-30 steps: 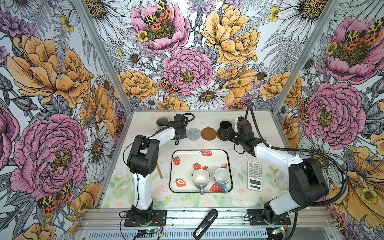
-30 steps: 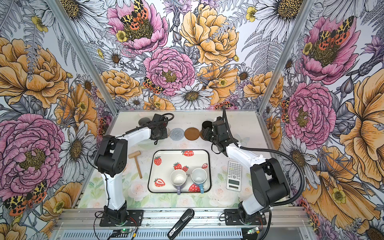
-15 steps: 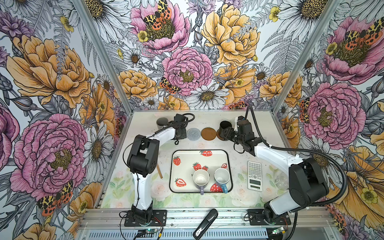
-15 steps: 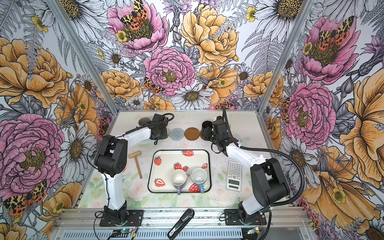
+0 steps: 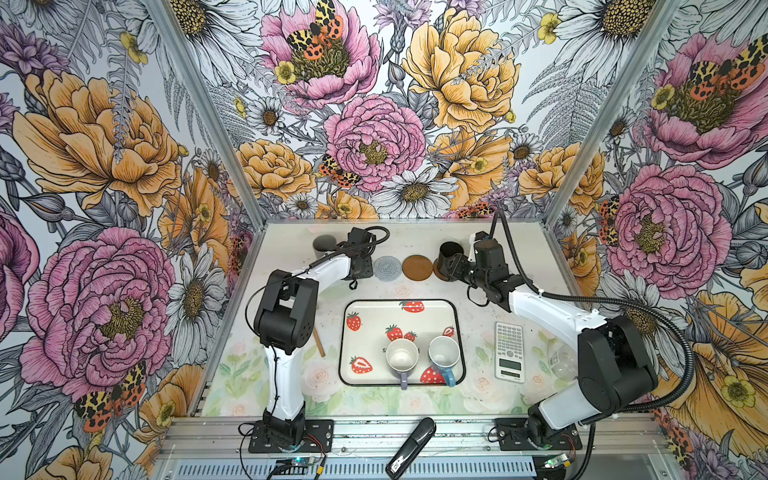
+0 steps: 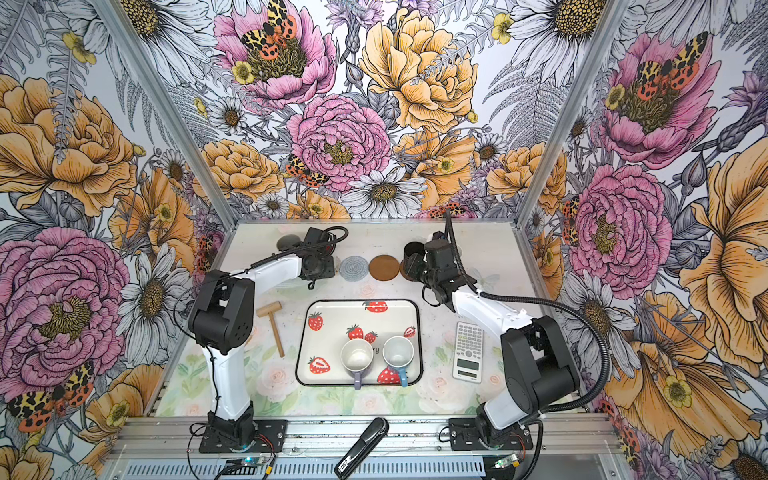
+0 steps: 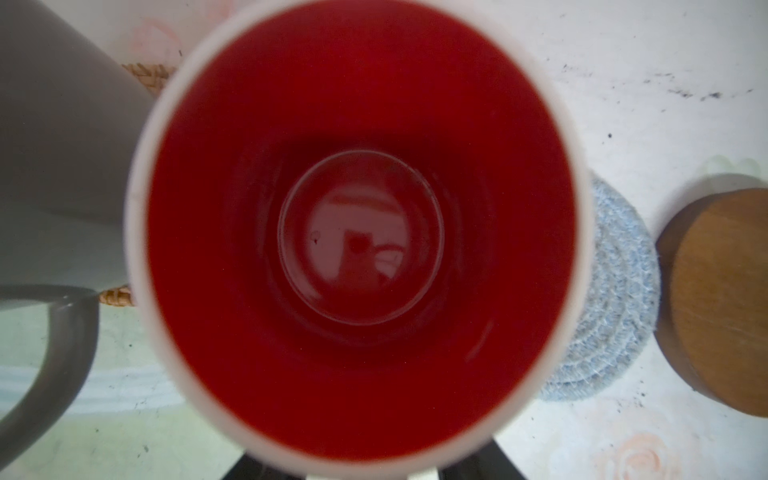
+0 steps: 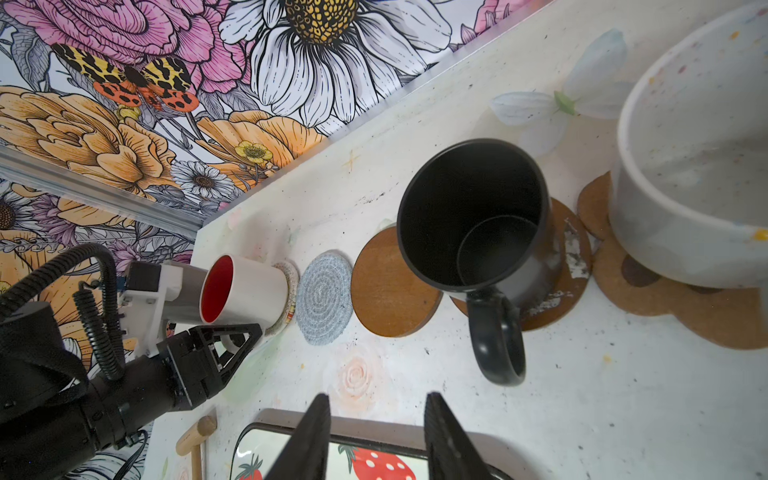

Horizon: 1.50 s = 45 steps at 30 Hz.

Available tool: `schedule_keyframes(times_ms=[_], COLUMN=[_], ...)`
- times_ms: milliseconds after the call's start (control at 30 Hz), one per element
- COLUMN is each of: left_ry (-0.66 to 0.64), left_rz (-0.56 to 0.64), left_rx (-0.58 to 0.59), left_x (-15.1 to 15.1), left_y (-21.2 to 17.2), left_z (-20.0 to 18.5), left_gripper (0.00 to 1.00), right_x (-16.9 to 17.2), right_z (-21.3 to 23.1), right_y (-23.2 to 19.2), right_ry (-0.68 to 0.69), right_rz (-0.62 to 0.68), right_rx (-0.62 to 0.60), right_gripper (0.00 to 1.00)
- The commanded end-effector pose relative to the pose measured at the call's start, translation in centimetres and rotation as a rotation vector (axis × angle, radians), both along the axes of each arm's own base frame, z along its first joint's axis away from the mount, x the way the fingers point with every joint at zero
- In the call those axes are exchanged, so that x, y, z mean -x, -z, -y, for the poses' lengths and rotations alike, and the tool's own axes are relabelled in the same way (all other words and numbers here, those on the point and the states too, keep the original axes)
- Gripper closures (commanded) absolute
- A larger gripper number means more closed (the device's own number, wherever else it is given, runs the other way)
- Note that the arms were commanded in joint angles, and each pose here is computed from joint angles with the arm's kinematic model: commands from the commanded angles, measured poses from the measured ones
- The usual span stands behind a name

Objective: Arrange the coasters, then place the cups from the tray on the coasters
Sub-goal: 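Set the red mug on the woven coaster and open the left gripper, then raise the left gripper off the red mug while the right gripper lifts away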

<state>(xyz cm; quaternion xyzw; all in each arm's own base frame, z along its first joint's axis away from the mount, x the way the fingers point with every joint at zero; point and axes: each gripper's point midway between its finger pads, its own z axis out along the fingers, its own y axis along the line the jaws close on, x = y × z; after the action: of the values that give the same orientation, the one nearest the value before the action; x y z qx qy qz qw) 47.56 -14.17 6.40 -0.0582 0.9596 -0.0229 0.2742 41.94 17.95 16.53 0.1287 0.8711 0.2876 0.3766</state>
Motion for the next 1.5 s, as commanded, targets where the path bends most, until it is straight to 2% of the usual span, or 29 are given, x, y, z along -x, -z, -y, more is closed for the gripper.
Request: schedule_keyframes(times_ms=[0,367,400,433,667,900,1167,1467], left_ry=[-0.018,-0.013,-0.020,-0.022,-0.035,-0.024,-0.004,0.051], left_rz=[0.059,0.122,0.128,0.165,0.255,0.399,0.574,0.769], left_rx=[-0.001,0.022,-0.003,-0.002,-0.034,-0.063,0.059,0.286], left_x=[-0.1,1.2,1.3,1.6,4.3,7.4,11.4,15.3], left_y=[-2.6,-6.0,-6.0,-7.7,-11.2,-16.4,-21.3,-24.2], left_z=[-0.8,-0.4,-0.6,-0.7,-0.3,0.5,0.1,-0.2], left_gripper=[0.51,0.47,0.47,0.47,0.44,0.41,0.34,0.21], right_x=[-0.7,-0.6,-0.5,-0.5,-0.3,-0.2,0.1,2.1], right_z=[0.0,-0.1,-0.1,-0.1,0.0,-0.3,-1.2,-0.9], right_y=[-1.0,-1.0,-1.0,-1.1,-1.2,-1.3,-3.2,-10.0], right_ry=[-0.005,-0.009,-0.009,-0.010,-0.007,-0.011,-0.034,-0.084], right_rz=[0.030,0.029,0.028,0.030,0.039,0.035,0.068,0.185], right_rx=[-0.004,-0.009,-0.008,-0.010,-0.006,-0.011,0.002,0.078], right_gripper=[0.58,0.55,0.54,0.54,0.50,0.49,0.49,0.48])
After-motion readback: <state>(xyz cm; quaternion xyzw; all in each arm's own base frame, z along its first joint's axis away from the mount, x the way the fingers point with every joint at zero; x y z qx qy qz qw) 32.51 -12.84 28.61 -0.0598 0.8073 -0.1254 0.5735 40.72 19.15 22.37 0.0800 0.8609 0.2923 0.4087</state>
